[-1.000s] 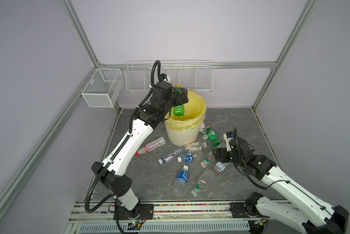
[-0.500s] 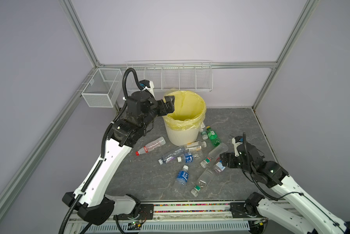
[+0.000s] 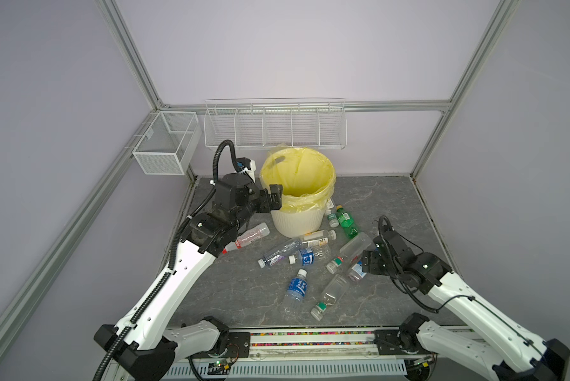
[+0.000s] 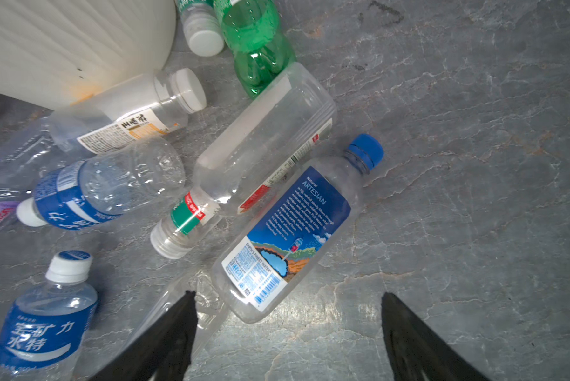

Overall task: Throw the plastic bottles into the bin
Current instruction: 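Draw the left gripper back from the bin while the right gripper lowers toward the bottles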

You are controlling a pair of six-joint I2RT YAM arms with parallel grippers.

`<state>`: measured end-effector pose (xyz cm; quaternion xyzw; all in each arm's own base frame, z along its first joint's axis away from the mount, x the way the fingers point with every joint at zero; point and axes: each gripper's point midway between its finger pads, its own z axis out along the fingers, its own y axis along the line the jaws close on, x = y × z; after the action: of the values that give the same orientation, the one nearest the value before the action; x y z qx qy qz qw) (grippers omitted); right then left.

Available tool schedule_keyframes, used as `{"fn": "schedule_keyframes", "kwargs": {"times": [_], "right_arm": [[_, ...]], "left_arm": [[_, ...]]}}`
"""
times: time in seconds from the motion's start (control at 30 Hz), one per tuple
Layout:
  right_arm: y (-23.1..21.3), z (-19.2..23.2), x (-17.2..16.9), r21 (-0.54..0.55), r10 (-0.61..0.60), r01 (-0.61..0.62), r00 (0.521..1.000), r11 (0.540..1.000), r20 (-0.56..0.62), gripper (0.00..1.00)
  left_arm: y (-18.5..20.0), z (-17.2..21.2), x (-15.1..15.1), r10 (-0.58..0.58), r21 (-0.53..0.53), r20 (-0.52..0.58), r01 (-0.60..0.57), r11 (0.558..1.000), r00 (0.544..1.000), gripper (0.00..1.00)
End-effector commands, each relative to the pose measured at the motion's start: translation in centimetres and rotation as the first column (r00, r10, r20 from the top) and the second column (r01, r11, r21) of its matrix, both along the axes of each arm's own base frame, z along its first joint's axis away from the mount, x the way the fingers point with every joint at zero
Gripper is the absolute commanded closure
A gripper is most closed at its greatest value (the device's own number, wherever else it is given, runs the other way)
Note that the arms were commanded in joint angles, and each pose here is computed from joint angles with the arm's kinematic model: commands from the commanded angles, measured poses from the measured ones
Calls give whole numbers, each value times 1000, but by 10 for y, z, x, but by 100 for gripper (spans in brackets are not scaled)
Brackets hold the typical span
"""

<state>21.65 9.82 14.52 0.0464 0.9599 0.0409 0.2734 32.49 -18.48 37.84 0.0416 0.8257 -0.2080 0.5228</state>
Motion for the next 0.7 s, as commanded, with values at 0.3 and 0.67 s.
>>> {"fn": "schedule_keyframes", "kwargs": {"times": [0.3,0.67], "right_arm": [[11,-25,9,22,-102,105,988,994,-116,12],[25,-45,20,49,-166,178,970,983,-179,11]], "left_arm": [[22,-44,-15,18,129,-13,-17,992,1000,1],[37,-85,-29,45,209,-89,-26,978,995,1]]}}
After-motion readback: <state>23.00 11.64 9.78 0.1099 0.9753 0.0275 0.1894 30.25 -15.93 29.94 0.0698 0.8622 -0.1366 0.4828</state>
